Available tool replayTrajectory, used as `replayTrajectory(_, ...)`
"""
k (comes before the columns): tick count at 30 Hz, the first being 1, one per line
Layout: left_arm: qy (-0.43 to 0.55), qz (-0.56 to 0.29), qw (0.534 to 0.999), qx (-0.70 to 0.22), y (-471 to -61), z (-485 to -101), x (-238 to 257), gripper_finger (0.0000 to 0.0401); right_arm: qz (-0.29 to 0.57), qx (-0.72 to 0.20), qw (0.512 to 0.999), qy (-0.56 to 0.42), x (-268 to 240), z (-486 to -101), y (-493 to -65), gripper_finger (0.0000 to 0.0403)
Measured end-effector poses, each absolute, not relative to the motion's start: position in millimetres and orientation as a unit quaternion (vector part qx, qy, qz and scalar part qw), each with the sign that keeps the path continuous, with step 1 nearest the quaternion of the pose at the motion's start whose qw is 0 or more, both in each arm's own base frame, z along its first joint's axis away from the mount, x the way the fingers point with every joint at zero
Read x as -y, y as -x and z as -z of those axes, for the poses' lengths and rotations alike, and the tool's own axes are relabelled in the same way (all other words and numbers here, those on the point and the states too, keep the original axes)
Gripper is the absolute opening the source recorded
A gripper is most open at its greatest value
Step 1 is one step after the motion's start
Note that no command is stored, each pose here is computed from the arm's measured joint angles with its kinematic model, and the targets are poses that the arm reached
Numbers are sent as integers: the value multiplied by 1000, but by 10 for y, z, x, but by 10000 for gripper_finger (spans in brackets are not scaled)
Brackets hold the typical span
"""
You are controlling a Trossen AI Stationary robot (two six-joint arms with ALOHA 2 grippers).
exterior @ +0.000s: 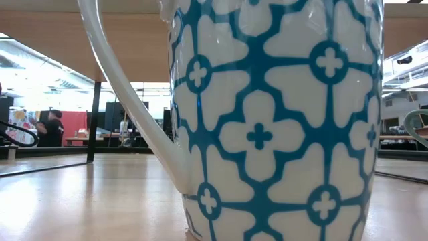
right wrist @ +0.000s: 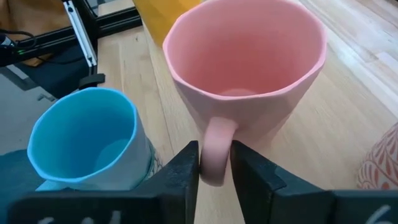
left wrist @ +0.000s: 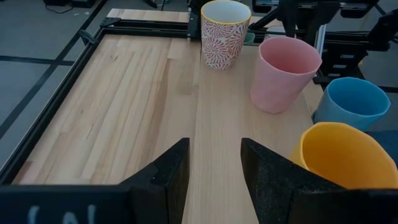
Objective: Place coffee mugs
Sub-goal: Put the pink mug on the shelf
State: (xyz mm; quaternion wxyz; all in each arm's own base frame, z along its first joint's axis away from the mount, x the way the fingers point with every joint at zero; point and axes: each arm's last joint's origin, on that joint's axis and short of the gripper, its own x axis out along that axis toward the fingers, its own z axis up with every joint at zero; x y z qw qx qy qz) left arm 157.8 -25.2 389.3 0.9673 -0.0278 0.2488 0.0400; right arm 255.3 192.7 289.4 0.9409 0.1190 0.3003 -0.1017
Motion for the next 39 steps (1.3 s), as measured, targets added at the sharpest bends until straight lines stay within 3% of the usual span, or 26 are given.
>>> replayTrajectory(7, 28, -40, 967, -249, -1578, -3893, 252, 151, 102, -300, 941, -120, -1927, -2894, -2554, 66)
replayTrajectory(39, 35, -11, 967, -253, -1578, -3891, 270, 151, 145, -296, 929, -168, -1975, -2949, -2258, 63)
